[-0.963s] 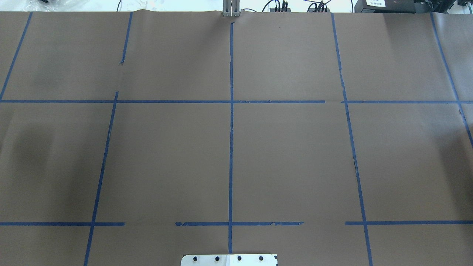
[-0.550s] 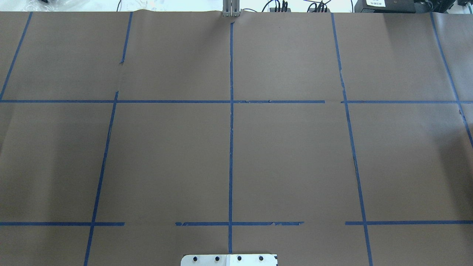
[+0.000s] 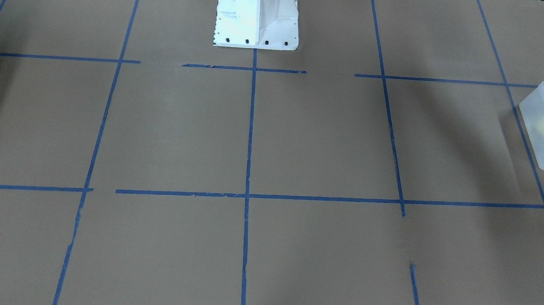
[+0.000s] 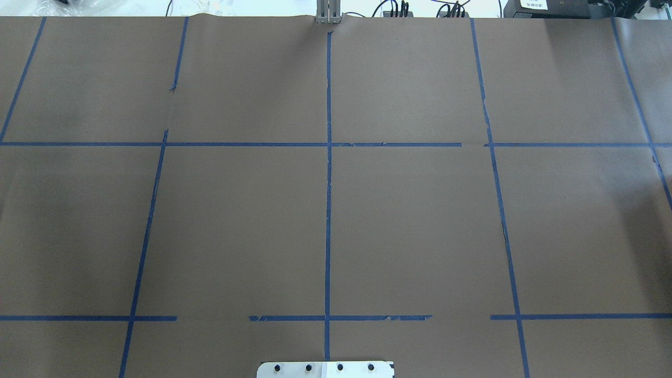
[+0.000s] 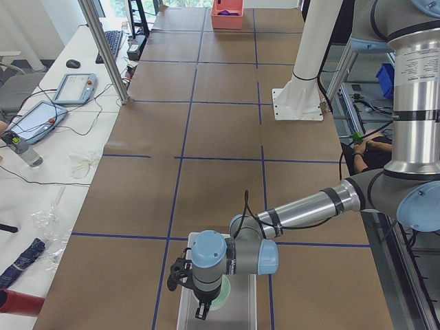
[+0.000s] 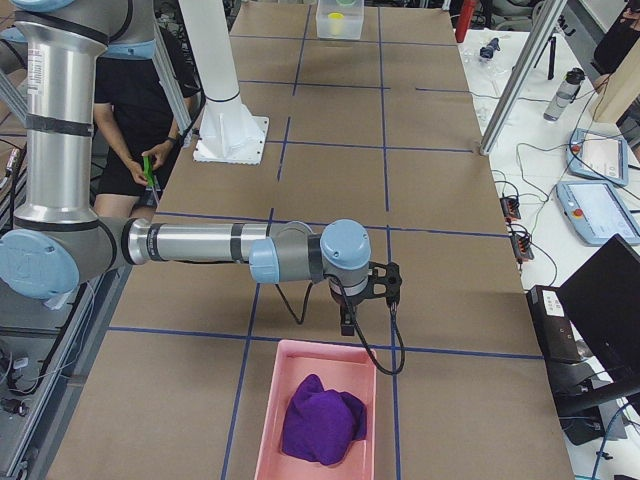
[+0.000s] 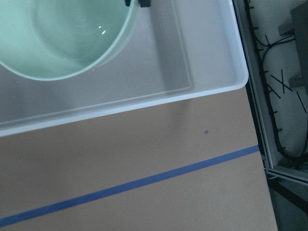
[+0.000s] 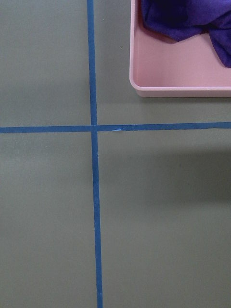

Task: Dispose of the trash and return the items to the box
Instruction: 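Lower the pale green bowl into the clear plastic bin with the left gripper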

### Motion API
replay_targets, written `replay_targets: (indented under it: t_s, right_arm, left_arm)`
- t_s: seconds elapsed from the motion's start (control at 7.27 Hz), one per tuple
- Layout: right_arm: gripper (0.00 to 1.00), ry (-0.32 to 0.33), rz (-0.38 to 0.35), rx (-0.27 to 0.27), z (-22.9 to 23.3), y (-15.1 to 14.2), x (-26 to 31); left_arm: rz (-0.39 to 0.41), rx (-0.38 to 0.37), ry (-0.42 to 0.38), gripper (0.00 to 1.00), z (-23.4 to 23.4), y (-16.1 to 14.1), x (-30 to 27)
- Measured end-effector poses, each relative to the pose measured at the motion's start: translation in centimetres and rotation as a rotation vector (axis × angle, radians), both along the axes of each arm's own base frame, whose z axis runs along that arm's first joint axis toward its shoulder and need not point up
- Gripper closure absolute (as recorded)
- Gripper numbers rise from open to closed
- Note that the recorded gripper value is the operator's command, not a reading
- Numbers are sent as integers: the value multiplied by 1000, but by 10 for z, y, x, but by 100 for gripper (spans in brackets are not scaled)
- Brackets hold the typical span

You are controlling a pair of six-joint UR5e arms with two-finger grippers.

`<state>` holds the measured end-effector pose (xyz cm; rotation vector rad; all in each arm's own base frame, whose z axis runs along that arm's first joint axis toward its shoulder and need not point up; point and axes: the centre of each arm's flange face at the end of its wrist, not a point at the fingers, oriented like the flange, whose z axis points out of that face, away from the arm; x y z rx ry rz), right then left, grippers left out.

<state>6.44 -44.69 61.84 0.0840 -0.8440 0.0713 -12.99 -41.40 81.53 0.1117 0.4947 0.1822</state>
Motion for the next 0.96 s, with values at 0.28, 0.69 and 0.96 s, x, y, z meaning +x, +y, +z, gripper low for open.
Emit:
replay_targets:
  t_s: [0.28,0.69,0.96]
  right_arm:
    - [0,0,1,-2,0,0,0]
    - [0,-1,1,0,-1,0,0]
    - [0,-2,2,1,-2,-1,0]
  left_arm:
    - [-11,-4,-12,0,6,5,-3]
    - [-38,20,-1,0,-10,-4,-5]
    - [-124,58,63,0,-57,-27,-4]
